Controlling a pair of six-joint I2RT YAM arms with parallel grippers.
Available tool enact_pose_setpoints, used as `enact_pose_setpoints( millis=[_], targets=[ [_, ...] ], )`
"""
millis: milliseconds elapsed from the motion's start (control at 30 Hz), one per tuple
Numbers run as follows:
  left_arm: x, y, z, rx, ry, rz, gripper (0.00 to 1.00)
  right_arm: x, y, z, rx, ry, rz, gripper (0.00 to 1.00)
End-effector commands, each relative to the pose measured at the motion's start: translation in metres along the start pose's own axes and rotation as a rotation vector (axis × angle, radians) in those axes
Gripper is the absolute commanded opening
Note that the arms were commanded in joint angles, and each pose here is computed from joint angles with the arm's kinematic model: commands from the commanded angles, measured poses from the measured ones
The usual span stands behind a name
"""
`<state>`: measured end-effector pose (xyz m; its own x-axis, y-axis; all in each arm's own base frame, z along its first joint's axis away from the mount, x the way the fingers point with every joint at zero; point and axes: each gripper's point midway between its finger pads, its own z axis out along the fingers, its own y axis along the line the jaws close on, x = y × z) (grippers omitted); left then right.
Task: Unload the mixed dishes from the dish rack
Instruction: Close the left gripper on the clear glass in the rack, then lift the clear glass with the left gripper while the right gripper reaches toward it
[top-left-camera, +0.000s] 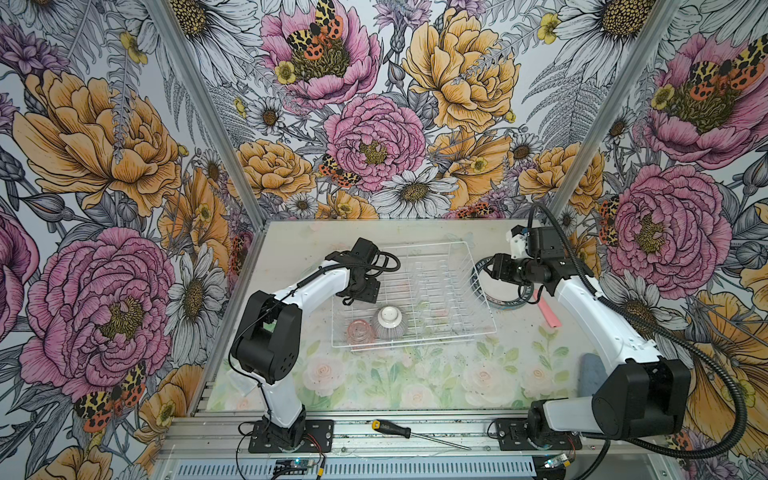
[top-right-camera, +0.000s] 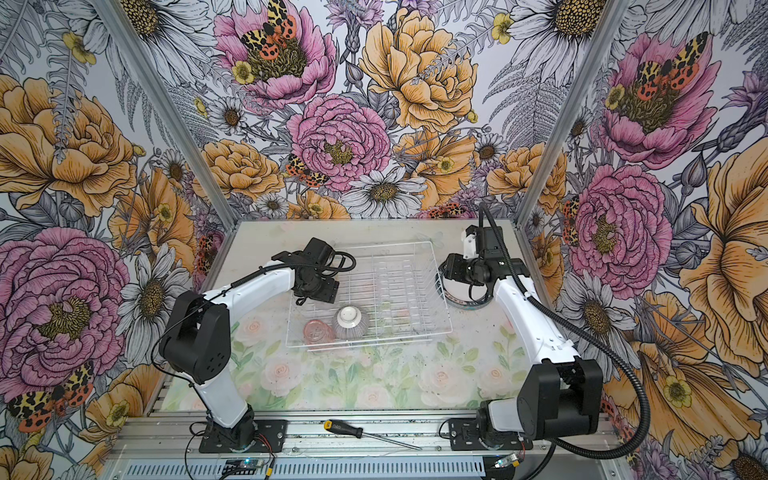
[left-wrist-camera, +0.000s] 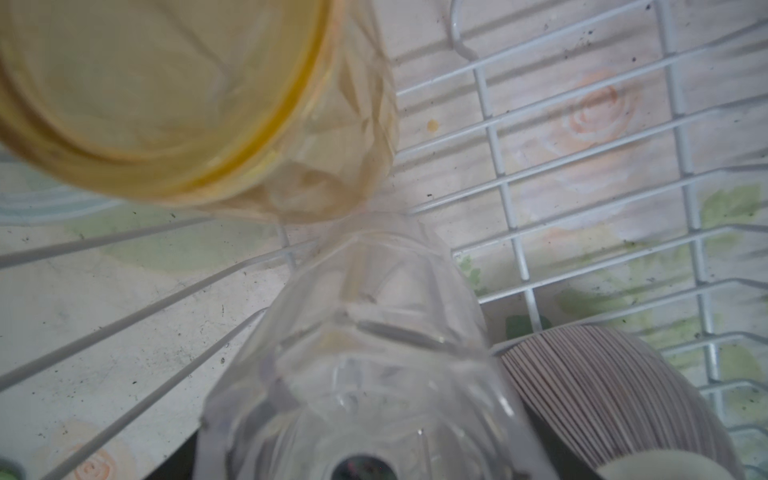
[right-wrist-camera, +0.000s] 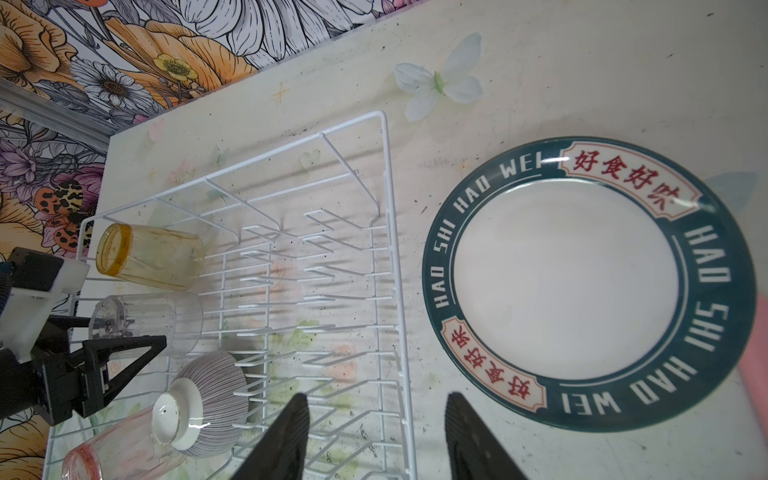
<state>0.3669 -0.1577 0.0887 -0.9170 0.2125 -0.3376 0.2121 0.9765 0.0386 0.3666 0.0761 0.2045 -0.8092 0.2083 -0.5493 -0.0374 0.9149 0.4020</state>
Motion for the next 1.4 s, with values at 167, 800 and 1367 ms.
enact_pose_setpoints(
  millis=[167,800,1367],
  targets=[
    [0.0,-0.003,-0.003,0.016,0.002,0.022,0.56,0.0,0.001,0.002,0.007,-0.001,-0.011,0.55],
    [-0.026,-0.01,-0.053,0.181,-0.118,-0.011,0.33,0.0,0.03,0.001,-0.162,0.018,-0.029,0.54],
    [-0.059,-0.04,-0.138,0.514,-0.332,-0.039,0.31,0.021,0.126,-0.02,-0.727,0.082,-0.103,0.47]
  ],
)
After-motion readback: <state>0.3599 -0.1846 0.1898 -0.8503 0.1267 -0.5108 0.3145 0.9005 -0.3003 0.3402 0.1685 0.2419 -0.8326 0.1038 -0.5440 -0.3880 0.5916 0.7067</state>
